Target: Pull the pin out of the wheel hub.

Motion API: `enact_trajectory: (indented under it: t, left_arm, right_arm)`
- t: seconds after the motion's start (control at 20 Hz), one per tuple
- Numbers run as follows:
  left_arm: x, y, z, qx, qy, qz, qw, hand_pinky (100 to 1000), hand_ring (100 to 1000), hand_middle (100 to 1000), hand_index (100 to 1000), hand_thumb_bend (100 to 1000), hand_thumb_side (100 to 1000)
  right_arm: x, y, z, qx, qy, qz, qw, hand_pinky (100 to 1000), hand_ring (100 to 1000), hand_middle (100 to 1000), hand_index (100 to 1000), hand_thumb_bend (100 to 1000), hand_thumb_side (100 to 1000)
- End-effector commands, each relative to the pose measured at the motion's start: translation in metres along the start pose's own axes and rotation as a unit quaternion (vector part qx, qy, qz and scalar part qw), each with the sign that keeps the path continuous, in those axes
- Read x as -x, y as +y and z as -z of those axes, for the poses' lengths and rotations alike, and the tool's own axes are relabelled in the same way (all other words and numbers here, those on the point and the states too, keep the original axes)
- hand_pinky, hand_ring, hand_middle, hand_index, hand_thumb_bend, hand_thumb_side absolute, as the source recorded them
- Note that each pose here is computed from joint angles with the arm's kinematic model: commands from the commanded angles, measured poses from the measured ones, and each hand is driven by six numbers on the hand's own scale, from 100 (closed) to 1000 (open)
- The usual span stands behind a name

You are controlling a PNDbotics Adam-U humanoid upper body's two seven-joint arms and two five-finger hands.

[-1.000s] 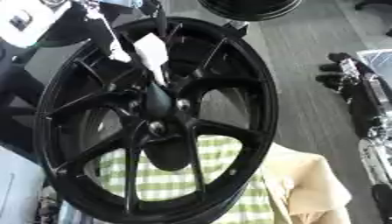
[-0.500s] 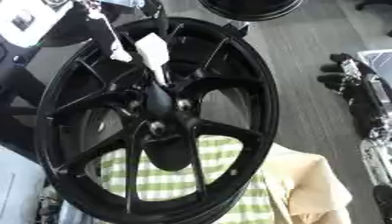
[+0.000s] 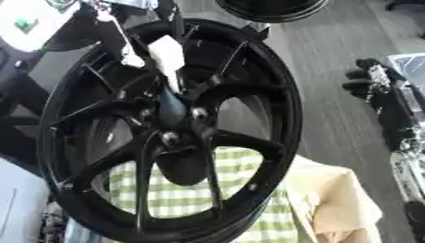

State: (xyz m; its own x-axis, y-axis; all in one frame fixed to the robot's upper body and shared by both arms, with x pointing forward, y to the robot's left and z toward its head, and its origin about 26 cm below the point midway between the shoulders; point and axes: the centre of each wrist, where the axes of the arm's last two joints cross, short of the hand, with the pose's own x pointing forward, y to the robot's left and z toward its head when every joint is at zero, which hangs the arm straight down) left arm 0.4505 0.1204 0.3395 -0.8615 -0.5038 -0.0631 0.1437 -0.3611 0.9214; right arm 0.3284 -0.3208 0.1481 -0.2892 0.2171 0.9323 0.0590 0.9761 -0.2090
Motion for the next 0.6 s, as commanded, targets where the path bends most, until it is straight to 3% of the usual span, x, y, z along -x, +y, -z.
enact_trajectory:
  t: [0.05,0.3,0.6]
  left_arm:
    - [-0.001,0.007,-0.003,0.034,-0.025,0.04,0.998,892,833,780,693,286,100]
    - [-0.001,0.009,-0.002,0.028,-0.028,0.03,0.999,858,786,701,449,100,100]
    - [-0.003,0.017,-0.008,0.009,-0.025,0.007,1.0,836,758,658,331,100,113]
  right_arm:
    - [-0.01,-0.003,0.003,-0.003,-0.016,-0.013,1.0,844,716,695,834,100,804]
    - [-0.01,-0.002,0.003,-0.006,-0.016,-0.013,1.0,844,716,695,835,100,805]
    - [-0.01,-0.002,0.003,-0.007,-0.015,-0.014,1.0,845,716,696,835,100,804]
